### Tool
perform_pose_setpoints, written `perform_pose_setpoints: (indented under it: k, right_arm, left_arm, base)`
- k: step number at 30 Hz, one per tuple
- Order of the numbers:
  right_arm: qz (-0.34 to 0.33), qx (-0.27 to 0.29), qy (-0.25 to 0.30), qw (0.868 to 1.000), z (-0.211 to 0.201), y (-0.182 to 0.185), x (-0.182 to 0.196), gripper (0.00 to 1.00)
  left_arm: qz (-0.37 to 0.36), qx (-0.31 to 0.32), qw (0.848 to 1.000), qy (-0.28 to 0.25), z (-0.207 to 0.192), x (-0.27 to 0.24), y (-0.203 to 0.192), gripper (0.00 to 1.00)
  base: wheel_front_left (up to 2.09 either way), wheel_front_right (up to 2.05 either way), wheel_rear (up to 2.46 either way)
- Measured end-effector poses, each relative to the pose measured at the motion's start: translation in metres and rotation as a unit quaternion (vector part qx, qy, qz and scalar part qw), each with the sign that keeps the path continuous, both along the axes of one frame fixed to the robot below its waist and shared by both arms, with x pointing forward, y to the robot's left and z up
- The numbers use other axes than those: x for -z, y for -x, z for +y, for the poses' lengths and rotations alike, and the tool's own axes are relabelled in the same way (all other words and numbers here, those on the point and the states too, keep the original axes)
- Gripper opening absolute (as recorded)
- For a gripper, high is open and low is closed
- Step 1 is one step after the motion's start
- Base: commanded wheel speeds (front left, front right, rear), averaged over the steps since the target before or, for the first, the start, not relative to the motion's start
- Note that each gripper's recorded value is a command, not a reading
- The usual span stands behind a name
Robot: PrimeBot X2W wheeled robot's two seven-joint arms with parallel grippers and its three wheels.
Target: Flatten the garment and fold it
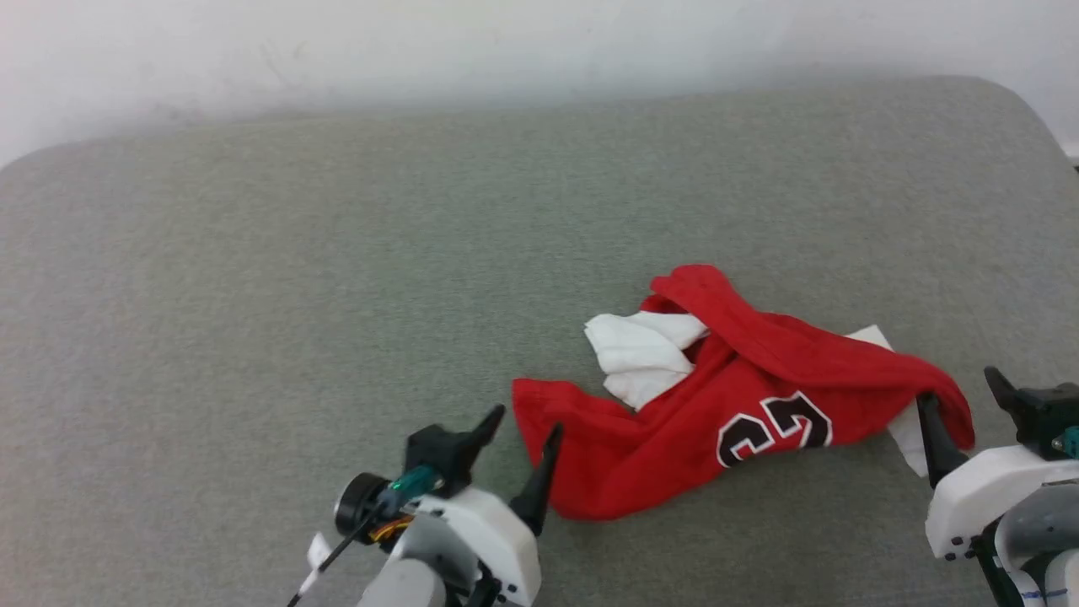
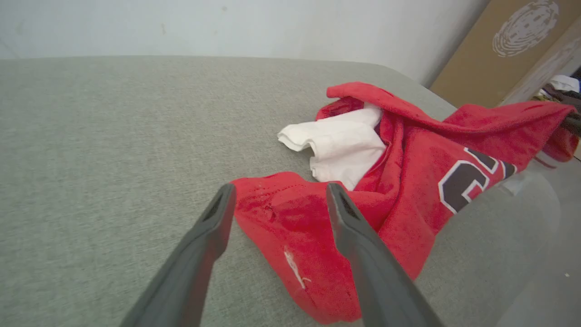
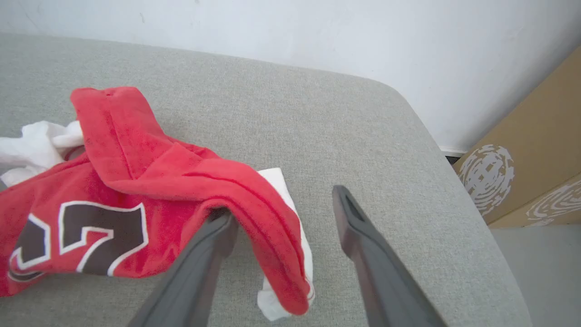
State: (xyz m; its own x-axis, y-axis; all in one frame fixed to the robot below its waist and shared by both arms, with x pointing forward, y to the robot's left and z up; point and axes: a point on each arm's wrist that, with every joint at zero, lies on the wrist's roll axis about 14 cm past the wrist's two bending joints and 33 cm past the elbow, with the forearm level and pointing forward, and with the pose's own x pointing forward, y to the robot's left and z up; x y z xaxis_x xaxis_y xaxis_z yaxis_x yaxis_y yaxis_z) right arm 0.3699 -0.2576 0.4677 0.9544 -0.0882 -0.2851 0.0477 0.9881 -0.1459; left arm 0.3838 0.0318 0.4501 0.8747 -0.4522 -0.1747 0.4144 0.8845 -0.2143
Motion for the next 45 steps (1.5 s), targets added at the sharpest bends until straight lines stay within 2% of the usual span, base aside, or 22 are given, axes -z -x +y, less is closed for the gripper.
perform_pose_setpoints:
  k: [5,8,12,13,14,15,21,24,26,29,33,36,39,40,41,45]
  right_arm:
    - [-0.027,0.010,-0.006,1.000,0.000,0.003,-0.015,1.00]
    - [-0.026,0.016,-0.005,1.000,-0.001,0.007,-0.015,1.00]
    - [-0.022,0.028,-0.008,0.999,-0.005,0.009,-0.010,1.00]
    - [-0.020,0.031,-0.008,0.999,-0.007,0.010,-0.008,1.00]
    - [-0.019,0.032,-0.006,0.999,-0.007,0.010,-0.007,1.00]
    - [-0.018,0.034,-0.007,0.999,-0.007,0.010,-0.005,1.00]
    - [-0.012,0.034,-0.006,0.999,-0.005,0.010,0.002,1.00]
    - [-0.014,0.026,-0.007,1.000,0.001,0.009,0.002,1.00]
    - [-0.016,0.018,-0.009,1.000,0.005,0.007,0.001,1.00]
    - [-0.018,0.008,-0.012,1.000,0.013,0.005,0.001,1.00]
    - [-0.020,-0.008,-0.016,1.000,0.023,0.001,-0.001,1.00]
    - [-0.012,-0.019,-0.019,1.000,0.031,-0.001,0.004,1.00]
    - [-0.003,-0.030,-0.023,0.999,0.039,-0.003,0.010,1.00]
    - [0.001,-0.034,-0.023,0.999,0.041,-0.004,0.012,1.00]
    - [0.004,-0.037,-0.024,0.999,0.044,-0.005,0.014,1.00]
    - [0.009,-0.051,-0.025,0.998,0.052,-0.009,0.018,1.00]
  left_arm:
    - [0.077,0.057,0.994,-0.053,-0.022,0.029,-0.003,1.00]
    - [0.114,0.069,0.986,-0.104,-0.021,0.050,-0.007,1.00]
    - [0.164,0.082,0.974,-0.131,-0.022,0.072,-0.010,1.00]
    - [0.171,0.092,0.972,-0.136,-0.025,0.075,-0.010,0.77]
    - [0.172,0.101,0.970,-0.141,-0.026,0.076,-0.012,0.27]
    - [0.171,0.106,0.969,-0.141,-0.027,0.076,-0.014,0.00]
    - [0.124,0.063,0.986,-0.086,-0.014,0.058,-0.035,0.00]
    - [0.053,-0.011,0.997,-0.050,0.017,0.025,-0.060,0.00]
    - [0.007,-0.067,0.997,-0.024,0.044,-0.001,-0.074,0.00]
    - [-0.070,-0.137,0.988,-0.005,0.085,-0.043,-0.089,0.00]
    - [-0.159,-0.225,0.961,0.005,0.139,-0.096,-0.092,0.00]
    - [-0.171,-0.272,0.947,-0.005,0.172,-0.103,-0.086,0.00]
    - [-0.127,-0.313,0.941,-0.031,0.199,-0.074,-0.073,0.00]
    - [-0.099,-0.320,0.942,-0.040,0.205,-0.058,-0.068,0.35]
    - [-0.081,-0.324,0.942,-0.045,0.208,-0.045,-0.062,1.00]
    - [-0.075,-0.323,0.943,-0.038,0.205,-0.035,-0.053,1.00]
  base:
    - [0.00,0.00,0.00]
    - [0.00,0.00,0.00]
    - [0.00,0.00,0.00]
    - [0.00,0.00,0.00]
    - [0.00,0.00,0.00]
    - [0.00,0.00,0.00]
    - [0.00,0.00,0.00]
    - [0.00,0.00,0.00]
    - [0.00,0.00,0.00]
    - [0.00,0.00,0.00]
    - [0.00,0.00,0.00]
    - [0.00,0.00,0.00]
    - [0.00,0.00,0.00]
    - [0.00,0.00,0.00]
    - [0.00,0.00,0.00]
    - [0.00,0.00,0.00]
